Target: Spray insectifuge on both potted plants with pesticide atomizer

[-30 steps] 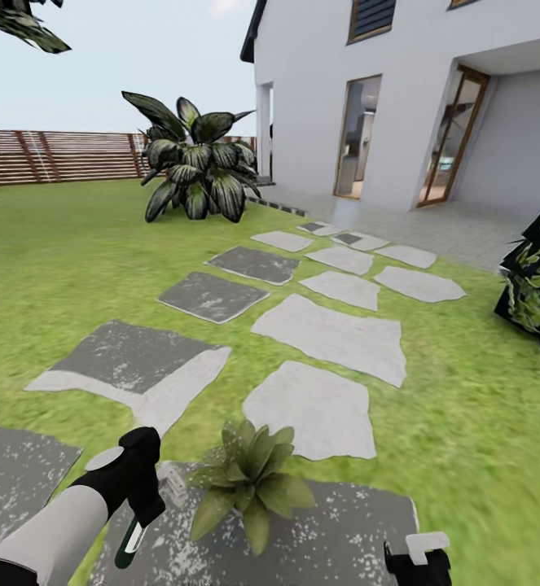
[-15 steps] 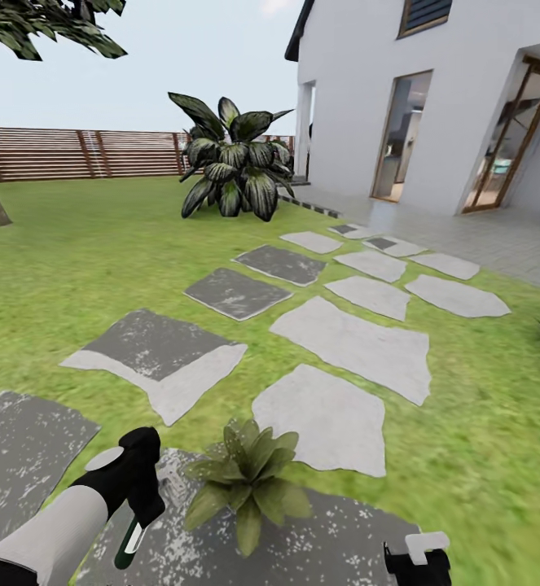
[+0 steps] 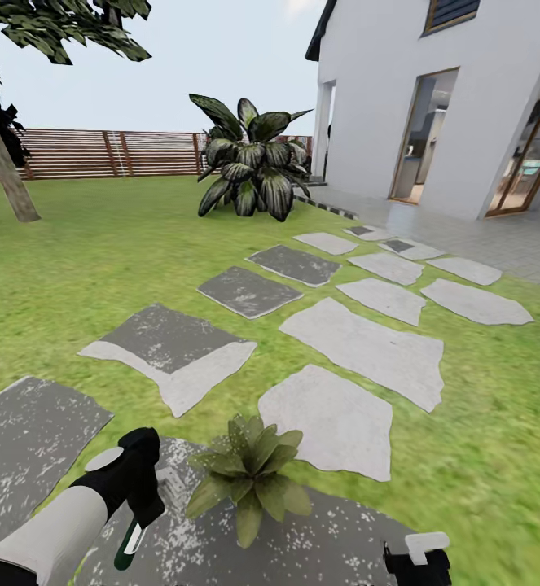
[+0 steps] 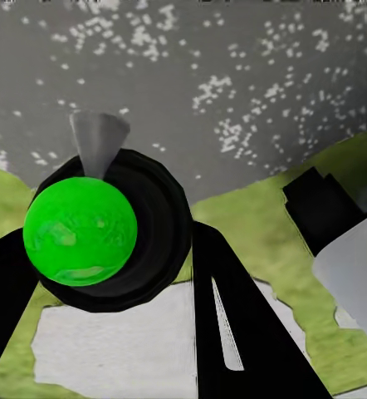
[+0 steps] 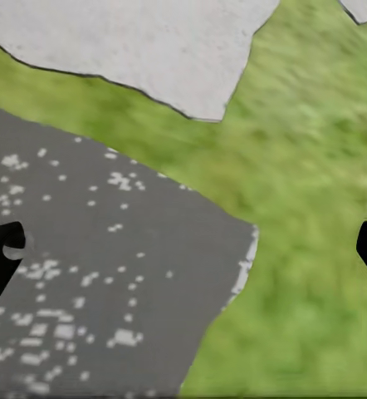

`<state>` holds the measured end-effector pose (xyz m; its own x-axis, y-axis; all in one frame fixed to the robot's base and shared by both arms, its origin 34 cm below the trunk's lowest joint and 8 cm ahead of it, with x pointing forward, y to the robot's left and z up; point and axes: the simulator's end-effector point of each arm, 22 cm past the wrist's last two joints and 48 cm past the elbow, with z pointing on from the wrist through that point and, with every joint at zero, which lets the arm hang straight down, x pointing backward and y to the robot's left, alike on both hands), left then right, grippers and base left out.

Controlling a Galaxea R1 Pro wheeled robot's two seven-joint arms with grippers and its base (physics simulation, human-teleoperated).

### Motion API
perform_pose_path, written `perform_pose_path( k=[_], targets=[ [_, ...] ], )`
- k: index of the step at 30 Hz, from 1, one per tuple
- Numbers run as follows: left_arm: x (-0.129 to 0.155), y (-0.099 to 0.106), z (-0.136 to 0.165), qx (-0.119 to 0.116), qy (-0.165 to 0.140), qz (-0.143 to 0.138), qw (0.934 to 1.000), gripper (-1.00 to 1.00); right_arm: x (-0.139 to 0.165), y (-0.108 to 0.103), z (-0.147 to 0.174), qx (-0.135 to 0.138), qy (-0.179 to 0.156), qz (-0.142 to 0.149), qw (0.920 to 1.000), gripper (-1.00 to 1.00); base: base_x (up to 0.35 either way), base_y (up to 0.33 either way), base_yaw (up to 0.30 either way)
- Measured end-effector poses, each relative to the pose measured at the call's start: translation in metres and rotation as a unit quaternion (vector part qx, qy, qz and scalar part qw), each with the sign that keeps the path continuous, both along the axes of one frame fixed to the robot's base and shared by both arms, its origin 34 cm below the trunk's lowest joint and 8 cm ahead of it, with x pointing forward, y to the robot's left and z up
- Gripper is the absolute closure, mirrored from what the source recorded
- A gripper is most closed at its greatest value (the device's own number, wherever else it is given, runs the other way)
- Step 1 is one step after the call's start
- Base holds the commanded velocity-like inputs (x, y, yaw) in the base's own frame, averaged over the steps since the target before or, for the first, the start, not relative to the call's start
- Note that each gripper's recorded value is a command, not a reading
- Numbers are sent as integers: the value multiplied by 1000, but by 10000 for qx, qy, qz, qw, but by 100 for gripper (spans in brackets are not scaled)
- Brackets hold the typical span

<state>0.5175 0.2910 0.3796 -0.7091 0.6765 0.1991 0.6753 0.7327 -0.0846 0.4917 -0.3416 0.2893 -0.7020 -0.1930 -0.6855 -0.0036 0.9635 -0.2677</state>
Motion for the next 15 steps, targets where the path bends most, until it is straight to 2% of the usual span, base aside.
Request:
perform_pose_path(
  k=[3,7,11,13,15],
  targets=[
    [0,0,0,-2,-1,4,10000,100,0,0,0,0,-1,0,10000,-100,-10,-178,0],
    [0,-2,0,-32,-2,19,10000,100,0,0,0,1,0,1,10000,-100,-1,-40,18],
    [-2,-2,-1,-52,20,41,10000,100,-1,0,-1,2,12,0,10000,-100,0,-1,193],
    [-20,1,-13,-4,148,37,9999,100,-1,0,-2,2,21,2,10000,-100,0,0,232],
    [-23,4,-17,58,132,13,9999,100,-2,0,-2,3,27,1,10000,-100,0,0,199]
  ],
)
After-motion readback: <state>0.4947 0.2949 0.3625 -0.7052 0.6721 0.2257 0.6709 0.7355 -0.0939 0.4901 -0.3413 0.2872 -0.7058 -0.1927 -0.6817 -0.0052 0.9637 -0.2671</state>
